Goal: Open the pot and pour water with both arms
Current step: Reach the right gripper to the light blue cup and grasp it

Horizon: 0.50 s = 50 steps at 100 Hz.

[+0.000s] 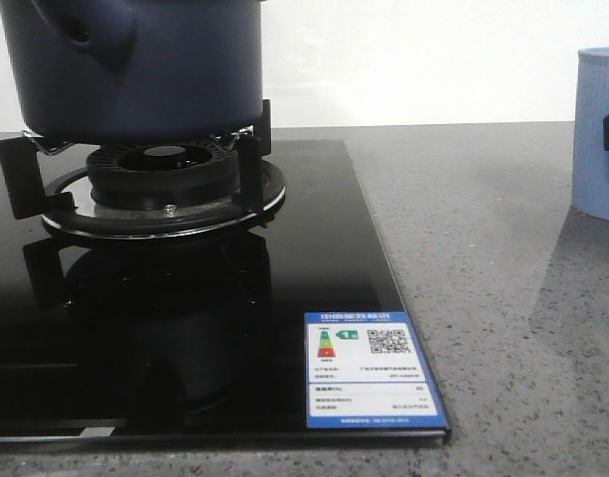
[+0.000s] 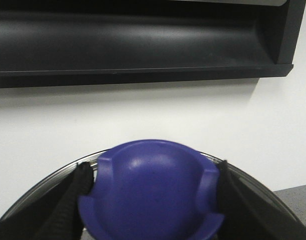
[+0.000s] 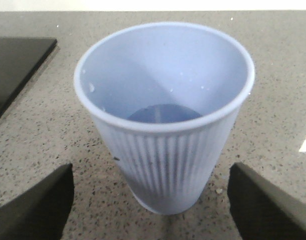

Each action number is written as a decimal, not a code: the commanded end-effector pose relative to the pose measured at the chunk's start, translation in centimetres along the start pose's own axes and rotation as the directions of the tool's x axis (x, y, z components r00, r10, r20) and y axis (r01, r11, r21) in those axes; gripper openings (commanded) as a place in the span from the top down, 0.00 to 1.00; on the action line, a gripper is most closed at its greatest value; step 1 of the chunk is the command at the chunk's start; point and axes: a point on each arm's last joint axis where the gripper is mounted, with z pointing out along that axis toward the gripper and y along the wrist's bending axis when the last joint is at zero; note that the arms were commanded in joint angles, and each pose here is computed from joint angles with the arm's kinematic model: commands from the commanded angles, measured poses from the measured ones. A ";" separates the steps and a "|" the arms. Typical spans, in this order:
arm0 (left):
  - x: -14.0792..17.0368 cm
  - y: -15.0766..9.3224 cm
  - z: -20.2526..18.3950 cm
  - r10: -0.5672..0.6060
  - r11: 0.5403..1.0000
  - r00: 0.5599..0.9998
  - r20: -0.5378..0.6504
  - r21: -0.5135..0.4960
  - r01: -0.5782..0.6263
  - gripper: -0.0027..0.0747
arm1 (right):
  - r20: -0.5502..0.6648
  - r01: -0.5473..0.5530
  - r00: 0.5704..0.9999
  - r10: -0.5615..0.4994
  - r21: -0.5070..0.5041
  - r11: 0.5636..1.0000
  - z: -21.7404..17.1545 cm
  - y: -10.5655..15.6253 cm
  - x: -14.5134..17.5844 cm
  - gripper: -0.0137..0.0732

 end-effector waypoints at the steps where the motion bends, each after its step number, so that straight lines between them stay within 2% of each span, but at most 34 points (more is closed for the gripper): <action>1: -2.6 0.2 -0.7 -0.003 1.000 0.988 0.154 -0.026 0.007 0.44 | 0.112 0.025 0.993 -0.027 0.022 0.999 0.3 -0.1 -1.8 0.19; 16: -2.6 0.2 -0.7 -0.003 1.000 0.988 0.154 -0.026 0.007 0.44 | 0.083 0.029 0.996 -0.031 0.030 0.999 1.2 -0.1 -1.3 0.19; 50: -2.6 0.2 -0.7 -0.003 1.000 0.988 0.154 -0.026 0.007 0.44 | 0.126 0.033 0.991 -0.042 0.068 0.997 2.5 -0.4 -1.2 0.19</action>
